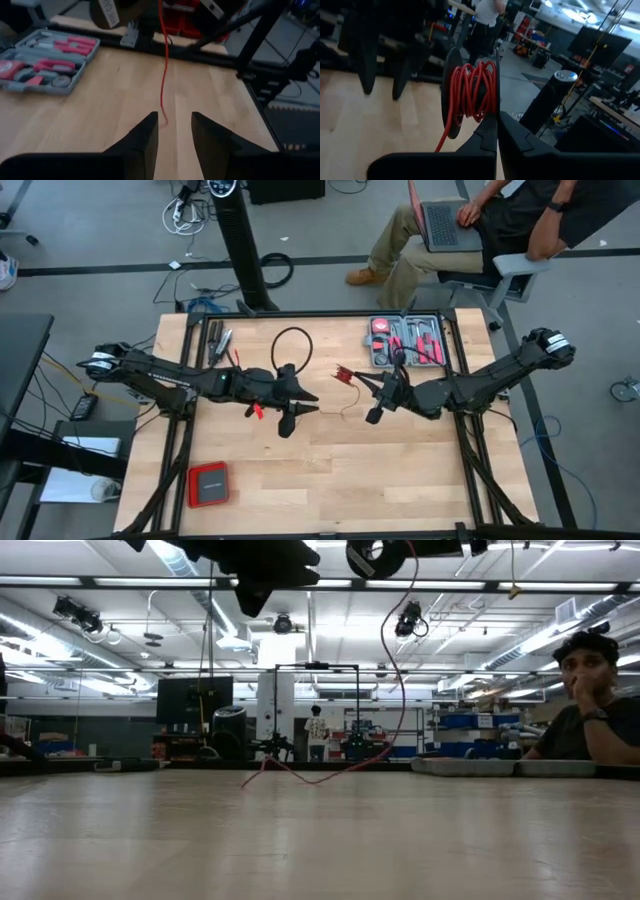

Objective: Coil cords
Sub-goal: Uncoil the red cable wire from the black spool

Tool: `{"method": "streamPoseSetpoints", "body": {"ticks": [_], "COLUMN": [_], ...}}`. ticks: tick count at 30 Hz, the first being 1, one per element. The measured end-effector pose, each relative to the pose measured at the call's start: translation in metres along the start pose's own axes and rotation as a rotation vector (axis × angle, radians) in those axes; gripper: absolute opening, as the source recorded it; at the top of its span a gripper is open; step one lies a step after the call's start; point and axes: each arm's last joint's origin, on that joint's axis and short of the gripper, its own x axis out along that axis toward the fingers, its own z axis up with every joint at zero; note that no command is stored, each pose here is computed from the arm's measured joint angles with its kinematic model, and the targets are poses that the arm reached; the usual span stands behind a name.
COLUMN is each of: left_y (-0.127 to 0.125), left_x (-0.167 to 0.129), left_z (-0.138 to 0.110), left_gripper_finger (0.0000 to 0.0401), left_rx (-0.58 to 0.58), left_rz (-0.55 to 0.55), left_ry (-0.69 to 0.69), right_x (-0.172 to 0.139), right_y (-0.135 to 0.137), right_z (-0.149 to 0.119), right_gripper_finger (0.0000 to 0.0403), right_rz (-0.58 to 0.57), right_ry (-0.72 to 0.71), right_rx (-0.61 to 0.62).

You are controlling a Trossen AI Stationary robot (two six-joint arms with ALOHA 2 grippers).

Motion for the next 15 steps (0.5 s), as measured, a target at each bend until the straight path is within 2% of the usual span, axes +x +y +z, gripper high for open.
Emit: {"method": "streamPoseSetpoints", "body": {"ticks": [7, 15], "left_y": [0.000, 0.001], "left_x": [0.024, 0.045], "left_z": [-0.007, -0.019], "left_gripper_finger": [0.0121, 0.0121], "left_rx": [-0.012, -0.040], "left_rz": [-0.001, -0.006], "left_ry": [-0.057, -0.079], "right_x": [0.022, 0.032], "right_y": [0.003, -0.001], "right_z": [0.000, -0.003], "right_gripper_finger": [0.0000, 0.0000], "right_rz": [-0.064, -0.067], "right_ry": [-0.070, -0.081], "right_rx": [-0.064, -0.049]}}
